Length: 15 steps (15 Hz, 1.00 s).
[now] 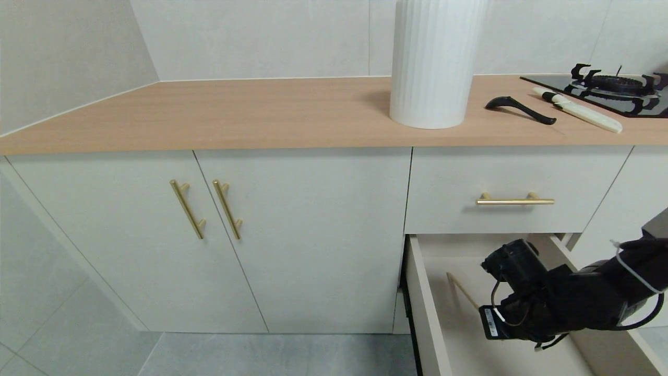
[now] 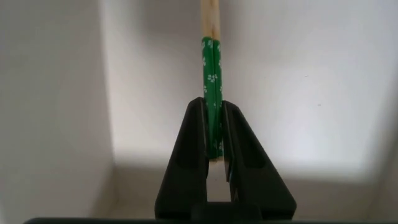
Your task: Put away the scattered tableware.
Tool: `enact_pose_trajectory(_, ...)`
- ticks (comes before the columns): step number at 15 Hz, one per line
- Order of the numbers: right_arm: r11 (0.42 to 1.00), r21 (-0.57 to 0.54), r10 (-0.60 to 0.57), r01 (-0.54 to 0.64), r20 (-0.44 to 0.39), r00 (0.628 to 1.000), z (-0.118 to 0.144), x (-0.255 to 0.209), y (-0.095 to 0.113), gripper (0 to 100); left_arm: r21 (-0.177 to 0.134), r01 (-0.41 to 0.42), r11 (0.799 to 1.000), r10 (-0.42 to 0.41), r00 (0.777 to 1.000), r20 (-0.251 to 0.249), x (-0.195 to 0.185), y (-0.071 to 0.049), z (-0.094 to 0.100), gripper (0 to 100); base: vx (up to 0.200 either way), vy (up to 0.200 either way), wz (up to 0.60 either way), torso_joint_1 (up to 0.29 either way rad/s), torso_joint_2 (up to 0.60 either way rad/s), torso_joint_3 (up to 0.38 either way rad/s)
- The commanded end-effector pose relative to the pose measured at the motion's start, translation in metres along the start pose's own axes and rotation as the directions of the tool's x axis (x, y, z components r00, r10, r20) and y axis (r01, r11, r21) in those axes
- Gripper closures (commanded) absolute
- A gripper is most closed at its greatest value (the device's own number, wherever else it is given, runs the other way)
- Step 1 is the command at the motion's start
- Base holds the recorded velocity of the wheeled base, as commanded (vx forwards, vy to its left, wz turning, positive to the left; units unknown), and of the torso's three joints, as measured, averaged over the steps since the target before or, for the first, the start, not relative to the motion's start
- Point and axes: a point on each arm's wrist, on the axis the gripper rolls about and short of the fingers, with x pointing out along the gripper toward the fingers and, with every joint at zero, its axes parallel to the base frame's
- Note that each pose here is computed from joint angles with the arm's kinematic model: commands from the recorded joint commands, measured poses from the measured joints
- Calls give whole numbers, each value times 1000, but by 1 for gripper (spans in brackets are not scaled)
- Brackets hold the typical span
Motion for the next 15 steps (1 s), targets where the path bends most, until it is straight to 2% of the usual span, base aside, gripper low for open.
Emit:
enact_pose_trajectory(1,1000,-17,-14,13,-54,998,-9,18,5,100,0,0,1000,0,1000,0,0,0,0,0,0,0,0,0,0,0)
enact_pose_trajectory(5,999,-41,-14,10,-86,996,-19,31,14,100,0,0,1000,0,1000,0,0,0,0,0,0,0,0,0,0,0)
enact_pose_trajectory(12,1000,-8,0,0,-50,999,-17,39,16,100,0,0,1000,0,1000,0,0,0,0,0,0,0,0,0,0,0)
enact_pose_trajectory(13,1000,0,0,-1,-48,999,-16,39,16,0,0,0,1000,0,1000,0,0,0,0,0,0,0,0,0,0,0)
enact_pose_trajectory(15,1000,5,2,-2,-44,999,-16,37,16,0,0,0,1000,0,1000,0,0,0,0,0,0,0,0,0,0,0)
